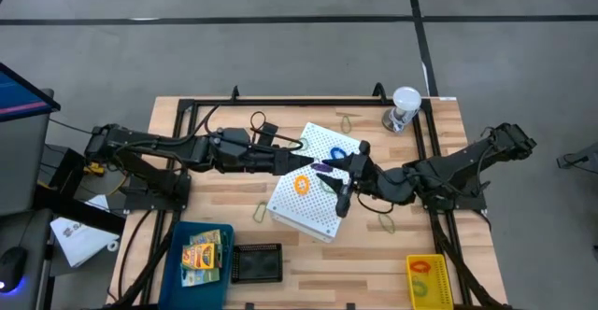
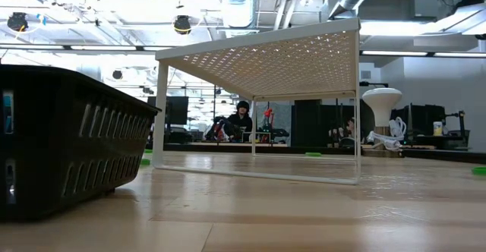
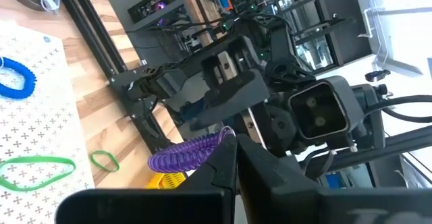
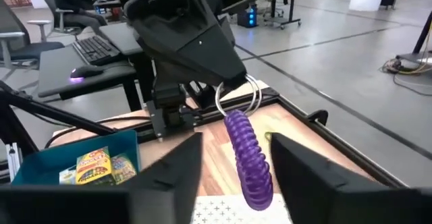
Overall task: Pick & Place Office Desk Supplies
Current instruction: Put the purple spring keychain into the yellow bin
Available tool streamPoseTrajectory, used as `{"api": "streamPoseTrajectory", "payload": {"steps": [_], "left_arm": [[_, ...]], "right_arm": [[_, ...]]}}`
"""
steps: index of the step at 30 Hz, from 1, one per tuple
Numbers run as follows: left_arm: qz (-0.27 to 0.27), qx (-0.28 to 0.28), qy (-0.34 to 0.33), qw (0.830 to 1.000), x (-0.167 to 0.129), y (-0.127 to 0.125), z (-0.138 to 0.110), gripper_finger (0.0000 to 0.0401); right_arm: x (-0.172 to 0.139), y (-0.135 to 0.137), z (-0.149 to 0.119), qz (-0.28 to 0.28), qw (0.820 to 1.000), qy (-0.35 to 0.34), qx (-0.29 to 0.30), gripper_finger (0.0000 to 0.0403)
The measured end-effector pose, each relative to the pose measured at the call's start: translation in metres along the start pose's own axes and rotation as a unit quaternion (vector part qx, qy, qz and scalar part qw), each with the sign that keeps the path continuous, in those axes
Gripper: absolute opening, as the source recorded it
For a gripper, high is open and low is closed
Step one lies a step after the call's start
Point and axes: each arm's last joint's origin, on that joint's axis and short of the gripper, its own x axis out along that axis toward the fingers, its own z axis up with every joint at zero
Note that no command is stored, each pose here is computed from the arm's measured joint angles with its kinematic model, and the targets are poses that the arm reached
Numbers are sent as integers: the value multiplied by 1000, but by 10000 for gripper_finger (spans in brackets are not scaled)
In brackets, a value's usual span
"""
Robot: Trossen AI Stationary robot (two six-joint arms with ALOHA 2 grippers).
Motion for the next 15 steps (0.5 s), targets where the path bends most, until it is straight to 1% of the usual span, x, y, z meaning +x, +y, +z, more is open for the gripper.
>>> {"api": "streamPoseTrajectory", "payload": {"steps": [2,6,7,10,13,15], "left_arm": [[0,0,0,1000,0,0,0,0],[-4,-1,0,1000,0,-1,-1,0],[-5,-1,0,1000,0,-1,-1,0],[-8,0,-1,1000,0,-2,0,0],[-9,17,-2,1000,-1,-2,0,5],[-14,36,-5,999,-4,-5,2,13]], "right_arm": [[0,0,0,0,1000,1,5,125],[-1,1,0,2,1000,1,10,30],[-1,1,0,2,1000,1,12,20],[-1,1,0,1,1000,1,30,22],[-2,2,-1,3,998,1,57,12],[-4,5,-1,8,998,1,64,10]]}}
